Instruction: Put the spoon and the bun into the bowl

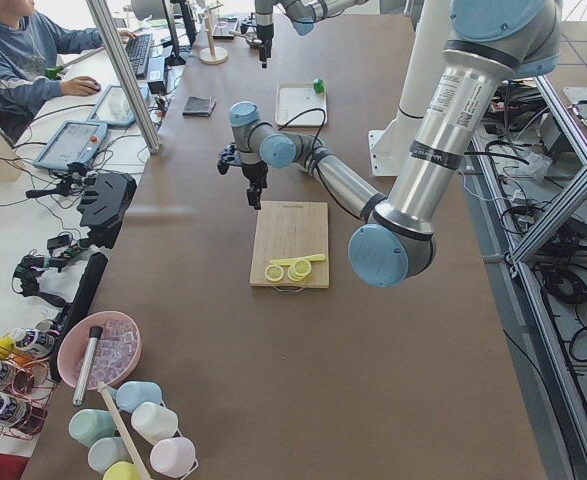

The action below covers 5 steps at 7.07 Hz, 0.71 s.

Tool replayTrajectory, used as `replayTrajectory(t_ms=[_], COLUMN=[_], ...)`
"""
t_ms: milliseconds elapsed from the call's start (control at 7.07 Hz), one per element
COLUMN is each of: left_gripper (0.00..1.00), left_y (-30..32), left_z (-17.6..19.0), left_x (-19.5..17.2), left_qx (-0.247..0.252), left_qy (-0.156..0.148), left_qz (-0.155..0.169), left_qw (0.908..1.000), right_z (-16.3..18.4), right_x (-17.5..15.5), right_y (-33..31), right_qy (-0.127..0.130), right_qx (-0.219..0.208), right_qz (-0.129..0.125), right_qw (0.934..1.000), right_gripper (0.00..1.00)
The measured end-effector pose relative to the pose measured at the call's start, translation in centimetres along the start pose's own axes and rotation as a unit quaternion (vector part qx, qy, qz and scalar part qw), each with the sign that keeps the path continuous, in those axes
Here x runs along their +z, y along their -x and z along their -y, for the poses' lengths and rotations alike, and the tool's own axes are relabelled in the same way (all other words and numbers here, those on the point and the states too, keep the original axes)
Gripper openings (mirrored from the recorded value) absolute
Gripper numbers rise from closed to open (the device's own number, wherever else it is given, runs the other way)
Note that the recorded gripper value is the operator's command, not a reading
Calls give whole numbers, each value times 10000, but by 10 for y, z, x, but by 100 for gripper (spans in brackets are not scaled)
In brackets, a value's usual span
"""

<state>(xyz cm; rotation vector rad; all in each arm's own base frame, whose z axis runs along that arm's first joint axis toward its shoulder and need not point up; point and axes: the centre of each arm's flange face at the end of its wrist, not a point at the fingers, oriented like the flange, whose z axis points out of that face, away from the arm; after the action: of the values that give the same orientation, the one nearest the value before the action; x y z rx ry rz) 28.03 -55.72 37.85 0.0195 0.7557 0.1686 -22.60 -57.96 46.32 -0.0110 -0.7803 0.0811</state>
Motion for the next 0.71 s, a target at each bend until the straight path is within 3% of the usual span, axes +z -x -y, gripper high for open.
replayTrajectory(t_ms=[283,707], left_gripper=[98,98], left_y=[151,368], left_z=[21,-2], left_x=[-26,-47], left_qx=[115,38], left_qy=[173,267], left_qz=[95,-97], left_qw=[9997,9996], right_z=[31,31], right_x=[1,0], right_y=[-139,-315], right_qy=[175,405], right_qx=[-527,-747], right_qz=[-196,-374], right_qw=[9983,9957], right_gripper=[100,100])
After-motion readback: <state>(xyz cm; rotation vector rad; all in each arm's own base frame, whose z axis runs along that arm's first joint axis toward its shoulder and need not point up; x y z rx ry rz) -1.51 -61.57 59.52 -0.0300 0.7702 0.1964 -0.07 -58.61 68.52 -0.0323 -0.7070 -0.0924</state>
